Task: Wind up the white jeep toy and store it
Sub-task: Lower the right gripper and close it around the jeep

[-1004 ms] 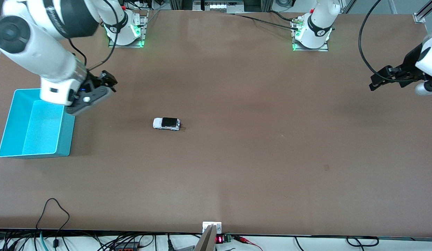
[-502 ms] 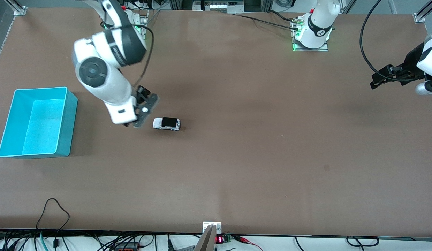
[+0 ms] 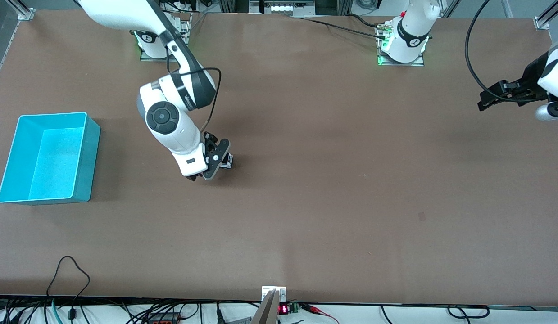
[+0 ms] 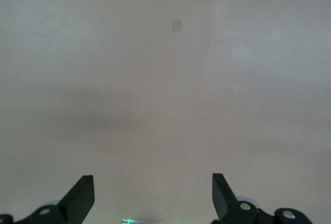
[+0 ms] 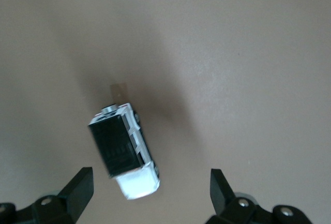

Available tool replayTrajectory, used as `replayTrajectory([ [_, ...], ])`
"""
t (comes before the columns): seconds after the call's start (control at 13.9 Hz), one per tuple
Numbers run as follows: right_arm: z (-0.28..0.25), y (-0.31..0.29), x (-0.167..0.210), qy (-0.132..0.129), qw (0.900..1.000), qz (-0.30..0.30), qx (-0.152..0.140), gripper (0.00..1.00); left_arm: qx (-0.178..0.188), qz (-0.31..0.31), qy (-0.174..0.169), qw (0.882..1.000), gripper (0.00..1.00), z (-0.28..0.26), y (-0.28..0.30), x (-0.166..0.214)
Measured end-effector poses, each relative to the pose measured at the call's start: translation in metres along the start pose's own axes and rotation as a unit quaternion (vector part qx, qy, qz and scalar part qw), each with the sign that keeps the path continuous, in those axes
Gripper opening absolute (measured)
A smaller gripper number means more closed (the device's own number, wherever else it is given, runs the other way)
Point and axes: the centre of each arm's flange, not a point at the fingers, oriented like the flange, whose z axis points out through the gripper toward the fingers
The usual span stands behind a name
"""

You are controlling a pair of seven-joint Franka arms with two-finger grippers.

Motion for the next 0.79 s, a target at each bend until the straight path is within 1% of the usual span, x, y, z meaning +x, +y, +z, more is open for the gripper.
replayTrajectory([
  [0.43,0.049,-0.020,-0.022,0.017,1.000,-0.014,-0.013,1.00,0.003,0.001,-0.021,1.000,1.00,0.009,0.003,0.010],
  [0.57,0.058,-0.028,-0.024,0.020,1.000,-0.019,-0.015,1.00,0.005,-0.002,-0.033,0.999,1.00,0.010,-0.001,0.008],
  [0.79,0.066,-0.044,-0.021,0.019,0.999,-0.031,-0.013,1.00,0.005,-0.003,-0.037,0.999,1.00,0.008,-0.002,0.007],
])
